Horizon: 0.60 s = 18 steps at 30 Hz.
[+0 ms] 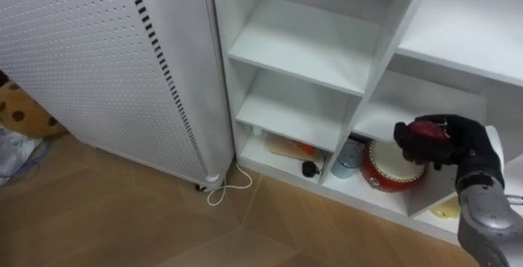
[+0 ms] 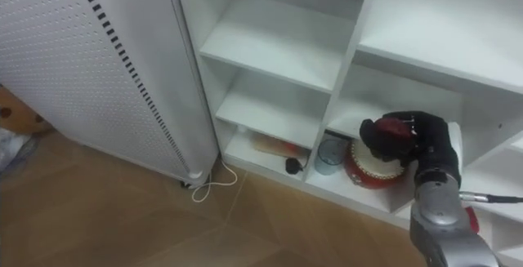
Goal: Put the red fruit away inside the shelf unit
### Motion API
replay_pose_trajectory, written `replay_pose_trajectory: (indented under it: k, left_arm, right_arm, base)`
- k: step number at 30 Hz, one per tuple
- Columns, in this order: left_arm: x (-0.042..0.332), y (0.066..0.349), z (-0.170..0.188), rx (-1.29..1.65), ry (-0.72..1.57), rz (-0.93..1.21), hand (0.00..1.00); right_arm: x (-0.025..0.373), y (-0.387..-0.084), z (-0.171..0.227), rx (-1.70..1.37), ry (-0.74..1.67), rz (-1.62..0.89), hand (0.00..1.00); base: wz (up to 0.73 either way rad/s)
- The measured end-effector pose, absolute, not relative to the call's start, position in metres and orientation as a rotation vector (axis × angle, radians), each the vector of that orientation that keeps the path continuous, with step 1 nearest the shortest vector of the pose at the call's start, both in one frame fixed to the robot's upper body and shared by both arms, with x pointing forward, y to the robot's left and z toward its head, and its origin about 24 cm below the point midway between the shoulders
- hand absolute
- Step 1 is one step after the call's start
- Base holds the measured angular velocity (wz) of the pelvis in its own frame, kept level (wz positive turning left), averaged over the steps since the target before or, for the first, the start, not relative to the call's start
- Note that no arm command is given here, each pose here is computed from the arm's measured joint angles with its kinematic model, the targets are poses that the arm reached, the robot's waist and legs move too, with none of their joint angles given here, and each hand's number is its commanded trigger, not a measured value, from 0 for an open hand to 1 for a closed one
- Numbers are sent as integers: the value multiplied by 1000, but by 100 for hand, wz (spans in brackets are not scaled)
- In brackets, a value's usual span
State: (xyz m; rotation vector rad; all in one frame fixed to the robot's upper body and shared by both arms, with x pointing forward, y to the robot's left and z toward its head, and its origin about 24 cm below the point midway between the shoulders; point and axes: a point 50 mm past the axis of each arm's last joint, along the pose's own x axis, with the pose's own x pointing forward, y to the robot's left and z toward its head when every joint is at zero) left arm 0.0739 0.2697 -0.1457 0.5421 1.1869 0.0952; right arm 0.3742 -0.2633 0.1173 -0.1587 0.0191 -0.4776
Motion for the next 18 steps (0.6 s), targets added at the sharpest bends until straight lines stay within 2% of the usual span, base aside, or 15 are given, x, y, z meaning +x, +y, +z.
replay_pose_trajectory:
  k: [6,7,18]
  left_arm:
    - [73,282,-139,585,1170,125,0]
    - [72,283,-139,590,1169,129,0]
    - [54,288,-136,607,1186,149,0]
  right_arm:
    - [373,-270,116,-2,60,-555,100]
    - [373,-273,119,22,60,-576,0]
    - [373,-294,155,119,-2,-802,0]
  base:
    - [0]
    - [0]
    - [3]
